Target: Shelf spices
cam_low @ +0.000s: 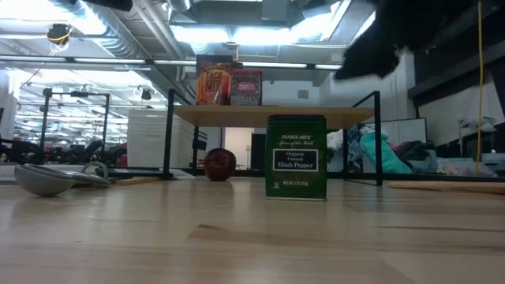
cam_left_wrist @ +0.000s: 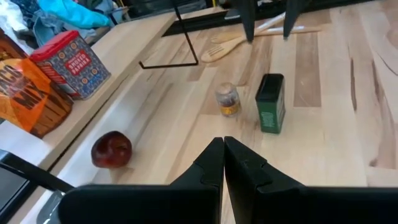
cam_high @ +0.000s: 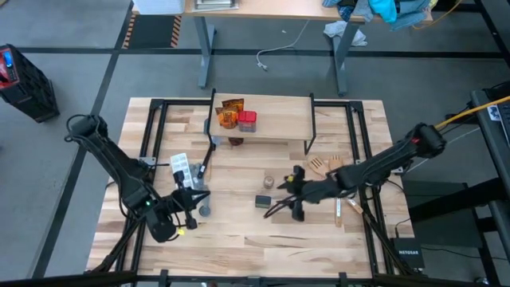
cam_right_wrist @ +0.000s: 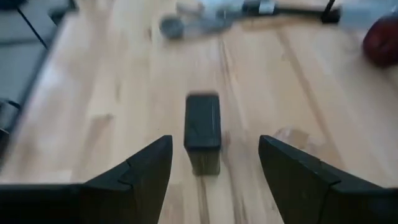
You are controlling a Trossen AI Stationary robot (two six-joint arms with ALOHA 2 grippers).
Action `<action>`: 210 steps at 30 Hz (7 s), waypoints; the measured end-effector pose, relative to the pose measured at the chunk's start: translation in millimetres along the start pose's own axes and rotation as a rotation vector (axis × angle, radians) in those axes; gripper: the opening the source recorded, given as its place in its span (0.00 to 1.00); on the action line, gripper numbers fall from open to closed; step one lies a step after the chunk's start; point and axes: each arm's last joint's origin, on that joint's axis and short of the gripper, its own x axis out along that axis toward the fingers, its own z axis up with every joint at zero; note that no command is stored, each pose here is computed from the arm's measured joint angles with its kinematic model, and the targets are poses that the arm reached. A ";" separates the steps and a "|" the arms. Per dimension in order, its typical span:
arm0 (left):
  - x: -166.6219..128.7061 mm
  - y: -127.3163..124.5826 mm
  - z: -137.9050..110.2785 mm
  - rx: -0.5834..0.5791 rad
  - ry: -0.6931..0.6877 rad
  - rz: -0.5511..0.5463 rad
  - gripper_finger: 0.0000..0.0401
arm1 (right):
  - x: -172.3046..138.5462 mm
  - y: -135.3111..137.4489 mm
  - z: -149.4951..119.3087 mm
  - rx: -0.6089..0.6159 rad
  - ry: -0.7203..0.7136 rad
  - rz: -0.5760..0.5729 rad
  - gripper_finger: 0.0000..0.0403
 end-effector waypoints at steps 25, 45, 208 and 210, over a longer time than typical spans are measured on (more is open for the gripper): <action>1.4 -4.0 -2.5 -0.013 0.009 -0.005 0.01 | 90.1 14.5 -42.2 0.012 -0.042 -0.008 0.61; 2.9 -2.6 -4.0 -0.065 -0.034 0.053 0.01 | 73.2 14.0 -15.1 -0.232 -0.229 -0.148 0.29; 103.2 -17.4 -38.5 -0.161 -0.172 -0.154 0.01 | 28.2 8.7 -49.0 -0.277 0.176 -0.330 0.70; 103.2 -17.5 -38.5 -0.161 -0.172 -0.155 0.01 | 32.4 7.2 -50.0 -0.271 0.153 -0.353 0.70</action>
